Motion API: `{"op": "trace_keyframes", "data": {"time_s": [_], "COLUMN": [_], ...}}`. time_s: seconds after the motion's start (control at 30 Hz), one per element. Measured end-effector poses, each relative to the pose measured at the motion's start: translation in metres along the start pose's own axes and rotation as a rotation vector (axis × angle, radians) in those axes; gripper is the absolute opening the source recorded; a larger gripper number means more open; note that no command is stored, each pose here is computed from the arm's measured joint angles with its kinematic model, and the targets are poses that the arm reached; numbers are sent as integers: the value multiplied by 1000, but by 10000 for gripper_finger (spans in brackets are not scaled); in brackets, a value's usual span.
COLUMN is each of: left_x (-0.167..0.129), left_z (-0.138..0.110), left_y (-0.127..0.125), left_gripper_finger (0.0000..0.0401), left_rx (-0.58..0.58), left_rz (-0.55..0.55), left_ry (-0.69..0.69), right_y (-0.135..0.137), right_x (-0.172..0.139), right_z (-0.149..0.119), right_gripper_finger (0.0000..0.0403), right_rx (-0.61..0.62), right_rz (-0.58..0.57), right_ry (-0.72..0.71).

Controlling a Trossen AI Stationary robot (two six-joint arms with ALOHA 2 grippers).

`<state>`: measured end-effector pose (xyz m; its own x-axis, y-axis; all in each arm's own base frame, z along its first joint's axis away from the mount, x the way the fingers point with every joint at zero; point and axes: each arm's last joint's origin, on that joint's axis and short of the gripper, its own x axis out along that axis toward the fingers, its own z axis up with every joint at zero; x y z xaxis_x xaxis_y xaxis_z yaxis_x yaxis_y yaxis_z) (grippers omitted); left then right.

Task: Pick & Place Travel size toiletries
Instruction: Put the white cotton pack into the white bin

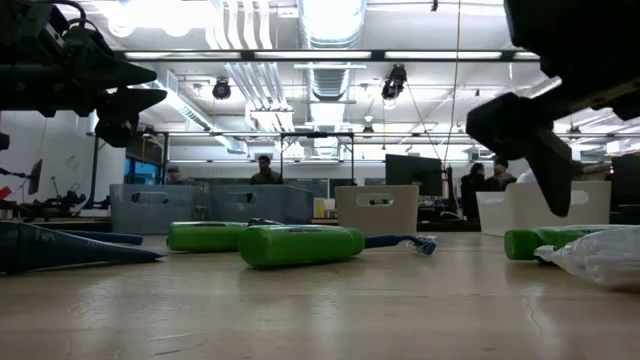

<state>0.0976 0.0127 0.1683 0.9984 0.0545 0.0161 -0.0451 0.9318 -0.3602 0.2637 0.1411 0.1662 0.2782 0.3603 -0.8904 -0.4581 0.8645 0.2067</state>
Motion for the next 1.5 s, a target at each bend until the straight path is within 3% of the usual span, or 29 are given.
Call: {"op": "trace_keyframes", "data": {"time_s": [0.27,0.6,1.17,1.5], "left_x": [0,0,1,1], "left_z": [0,0,-1,-1], "left_y": [0,0,0,0], "left_gripper_finger": [156,156,156,156], "left_rx": [0,-1,-1,-1], "left_rz": [0,2,3,3], "left_ry": [0,6,9,9], "right_y": [3,-4,-5,-17], "right_x": [23,40,38,12], "right_z": [-10,-24,-24,-12], "right_gripper_finger": [343,337,127,56], "right_rx": [-46,-56,-96,-112], "right_rz": [11,-64,-79,-70], "right_ry": [-21,20,13,-131]}}
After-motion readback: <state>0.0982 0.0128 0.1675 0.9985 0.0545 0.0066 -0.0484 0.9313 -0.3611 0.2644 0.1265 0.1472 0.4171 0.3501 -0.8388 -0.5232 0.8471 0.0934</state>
